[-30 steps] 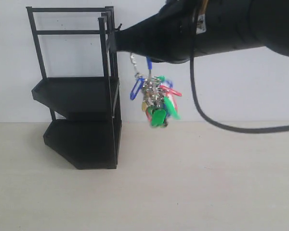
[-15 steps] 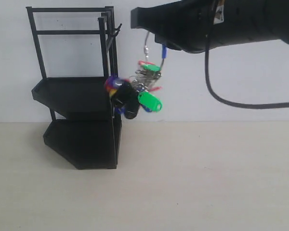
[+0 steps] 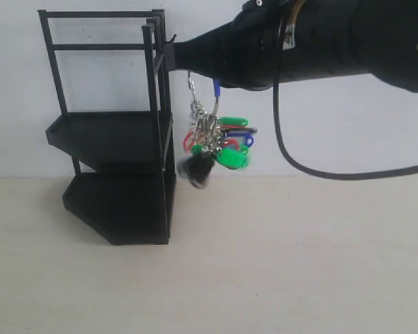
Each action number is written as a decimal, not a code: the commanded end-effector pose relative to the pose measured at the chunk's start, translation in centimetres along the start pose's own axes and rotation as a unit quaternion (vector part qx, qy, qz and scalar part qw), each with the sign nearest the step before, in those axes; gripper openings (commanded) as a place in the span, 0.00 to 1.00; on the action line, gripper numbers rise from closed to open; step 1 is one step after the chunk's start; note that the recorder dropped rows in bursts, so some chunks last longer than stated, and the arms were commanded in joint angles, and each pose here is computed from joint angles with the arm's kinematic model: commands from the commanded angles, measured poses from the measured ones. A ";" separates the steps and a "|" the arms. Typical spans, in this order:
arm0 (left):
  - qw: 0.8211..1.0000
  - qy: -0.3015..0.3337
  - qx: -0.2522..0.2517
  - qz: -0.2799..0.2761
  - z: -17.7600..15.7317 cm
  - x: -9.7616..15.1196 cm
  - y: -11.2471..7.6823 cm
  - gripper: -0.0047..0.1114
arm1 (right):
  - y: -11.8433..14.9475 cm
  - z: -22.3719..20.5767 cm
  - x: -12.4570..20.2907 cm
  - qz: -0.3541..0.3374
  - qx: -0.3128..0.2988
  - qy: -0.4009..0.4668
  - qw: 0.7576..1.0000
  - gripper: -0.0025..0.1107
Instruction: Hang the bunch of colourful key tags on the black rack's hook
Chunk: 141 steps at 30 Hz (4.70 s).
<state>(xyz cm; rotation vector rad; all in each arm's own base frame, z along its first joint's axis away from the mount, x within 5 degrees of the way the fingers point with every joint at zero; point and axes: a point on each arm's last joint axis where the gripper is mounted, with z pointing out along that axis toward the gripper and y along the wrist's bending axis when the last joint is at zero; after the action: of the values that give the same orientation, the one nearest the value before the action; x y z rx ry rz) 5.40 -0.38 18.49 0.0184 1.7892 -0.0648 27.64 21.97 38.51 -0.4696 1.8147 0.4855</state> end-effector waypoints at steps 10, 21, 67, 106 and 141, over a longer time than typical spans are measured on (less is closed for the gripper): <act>1.000 -0.005 -0.002 -0.001 0.0 -0.2 0.0 0.08 | -0.6 3.0 -1.0 0.018 -0.011 -0.045 0.999 0.02; 1.000 -0.005 -0.002 -0.001 0.0 -0.2 0.0 0.08 | -1.1 5.8 -3.9 -0.033 0.044 -0.033 0.998 0.02; 1.000 -0.005 -0.002 -0.001 0.0 -0.2 0.0 0.08 | -0.2 11.4 -4.0 -0.115 0.059 -0.045 0.991 0.02; 1.000 -0.005 -0.002 -0.001 0.0 -0.2 0.0 0.08 | -0.9 3.1 -5.4 -0.080 0.140 0.145 0.976 0.02; 1.000 -0.005 -0.002 -0.001 0.0 -0.2 0.0 0.08 | 0.4 -15.6 16.3 -0.128 0.011 0.167 0.978 0.02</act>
<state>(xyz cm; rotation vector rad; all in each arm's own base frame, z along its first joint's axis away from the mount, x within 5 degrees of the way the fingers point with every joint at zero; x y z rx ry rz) 5.40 -0.38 18.49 0.0184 1.7892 -0.0648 10.63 12.70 27.25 -0.7888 2.0506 0.2076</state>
